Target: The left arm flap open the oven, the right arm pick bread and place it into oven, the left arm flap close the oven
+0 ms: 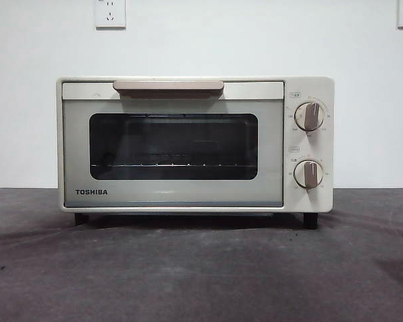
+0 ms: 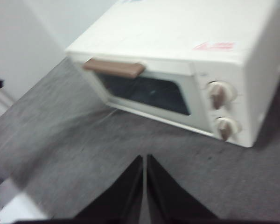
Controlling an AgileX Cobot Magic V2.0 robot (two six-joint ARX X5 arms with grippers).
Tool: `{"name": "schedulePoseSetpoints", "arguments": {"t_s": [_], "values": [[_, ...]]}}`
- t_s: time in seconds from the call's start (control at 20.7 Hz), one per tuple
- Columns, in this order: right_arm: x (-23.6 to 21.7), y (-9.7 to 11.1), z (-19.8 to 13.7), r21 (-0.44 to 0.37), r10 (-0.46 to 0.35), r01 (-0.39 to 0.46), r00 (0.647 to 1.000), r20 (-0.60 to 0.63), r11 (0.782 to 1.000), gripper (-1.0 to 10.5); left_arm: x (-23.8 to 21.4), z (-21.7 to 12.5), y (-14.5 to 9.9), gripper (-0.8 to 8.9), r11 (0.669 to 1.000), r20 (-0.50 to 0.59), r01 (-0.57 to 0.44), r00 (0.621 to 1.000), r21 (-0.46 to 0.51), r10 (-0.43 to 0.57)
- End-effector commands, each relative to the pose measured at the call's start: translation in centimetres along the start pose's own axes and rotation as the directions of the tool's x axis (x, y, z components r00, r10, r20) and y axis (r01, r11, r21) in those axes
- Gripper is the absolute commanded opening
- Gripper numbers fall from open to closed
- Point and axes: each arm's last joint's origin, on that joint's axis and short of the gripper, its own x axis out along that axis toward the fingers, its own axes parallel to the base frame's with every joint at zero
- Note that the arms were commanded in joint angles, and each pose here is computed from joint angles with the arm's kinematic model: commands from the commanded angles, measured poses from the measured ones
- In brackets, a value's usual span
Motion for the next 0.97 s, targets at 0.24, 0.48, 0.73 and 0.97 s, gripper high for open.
{"name": "schedulePoseSetpoints", "arguments": {"t_s": [0.24, 0.48, 0.73, 0.97], "values": [[0.07, 0.30, -0.15, -0.068, 0.023, -0.026, 0.998, -0.058, 0.997, 0.1, 0.06, 0.42, -0.80, 0.16, 0.990, 0.002, 0.044, 0.999, 0.136, -0.045], [0.06, 0.32, 0.00, -0.085, 0.020, -0.024, 0.999, -0.044, 0.996, 0.1, 0.05, 0.59, -0.83, 0.34, 0.984, 0.017, 0.044, 0.999, 0.173, -0.048], [0.07, 0.23, 0.04, -0.071, -0.010, 0.008, 0.999, -0.038, 0.997, 2.0, 0.05, 0.70, -0.85, 2.85, 0.982, 0.027, 0.041, 0.999, 0.182, -0.047], [0.07, 0.24, 0.05, -0.035, -0.010, 0.009, 0.999, -0.037, 0.999, 5.0, 0.04, 0.89, -0.88, 5.87, 0.981, 0.044, 0.041, 0.998, 0.190, -0.050]]}}
